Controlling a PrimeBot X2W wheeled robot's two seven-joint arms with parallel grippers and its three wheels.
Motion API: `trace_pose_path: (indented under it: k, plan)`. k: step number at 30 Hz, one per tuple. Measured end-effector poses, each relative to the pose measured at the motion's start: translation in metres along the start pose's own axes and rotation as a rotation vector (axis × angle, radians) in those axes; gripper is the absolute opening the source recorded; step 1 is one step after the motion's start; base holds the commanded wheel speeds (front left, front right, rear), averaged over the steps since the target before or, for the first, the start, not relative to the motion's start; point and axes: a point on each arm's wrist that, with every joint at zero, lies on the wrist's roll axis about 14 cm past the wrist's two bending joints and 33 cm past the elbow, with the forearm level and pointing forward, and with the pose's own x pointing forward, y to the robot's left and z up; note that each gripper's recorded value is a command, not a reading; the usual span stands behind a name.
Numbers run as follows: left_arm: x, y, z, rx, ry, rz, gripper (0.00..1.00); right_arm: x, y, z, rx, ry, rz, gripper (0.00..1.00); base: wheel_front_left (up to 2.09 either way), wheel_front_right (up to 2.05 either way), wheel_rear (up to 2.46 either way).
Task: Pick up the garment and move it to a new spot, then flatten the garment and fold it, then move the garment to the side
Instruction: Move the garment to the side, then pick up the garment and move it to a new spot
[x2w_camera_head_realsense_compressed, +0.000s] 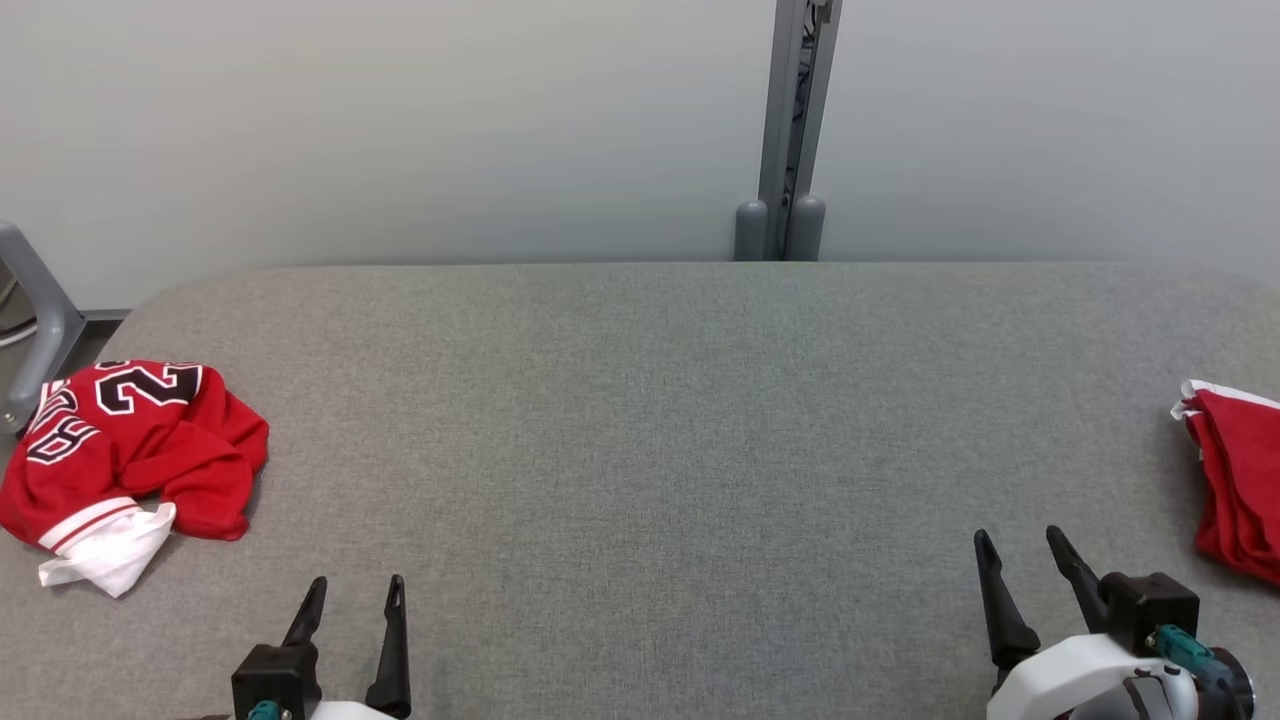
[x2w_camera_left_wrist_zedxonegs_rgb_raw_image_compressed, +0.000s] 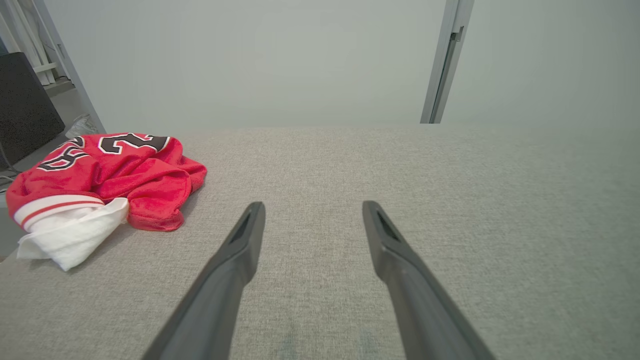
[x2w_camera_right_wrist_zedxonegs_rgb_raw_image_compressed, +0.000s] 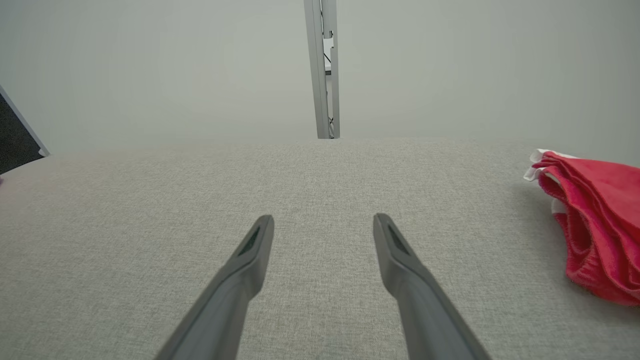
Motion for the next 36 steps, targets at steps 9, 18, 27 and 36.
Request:
trace_pose_path:
  k: [9,18,27,36]
  plan:
    - [-0.008,0.005,0.002,-0.012,-0.012,0.02,1.0,-0.015,0.002,0.003,0.033,-0.021,-0.003,1.0,0.0,0.0,0.0]
    - [-0.008,0.004,0.0,-0.016,-0.004,0.017,1.0,-0.015,0.002,0.002,0.045,-0.021,-0.003,1.0,0.0,0.0,0.0]
    - [-0.019,0.033,-0.002,-0.034,-0.005,0.12,1.0,0.004,0.043,-0.007,0.044,0.018,0.123,1.0,0.0,0.0,0.0]
    - [-0.069,0.108,-0.014,-0.053,0.013,0.38,1.0,0.026,0.121,-0.016,0.031,0.058,0.353,1.0,0.0,0.0,0.0]
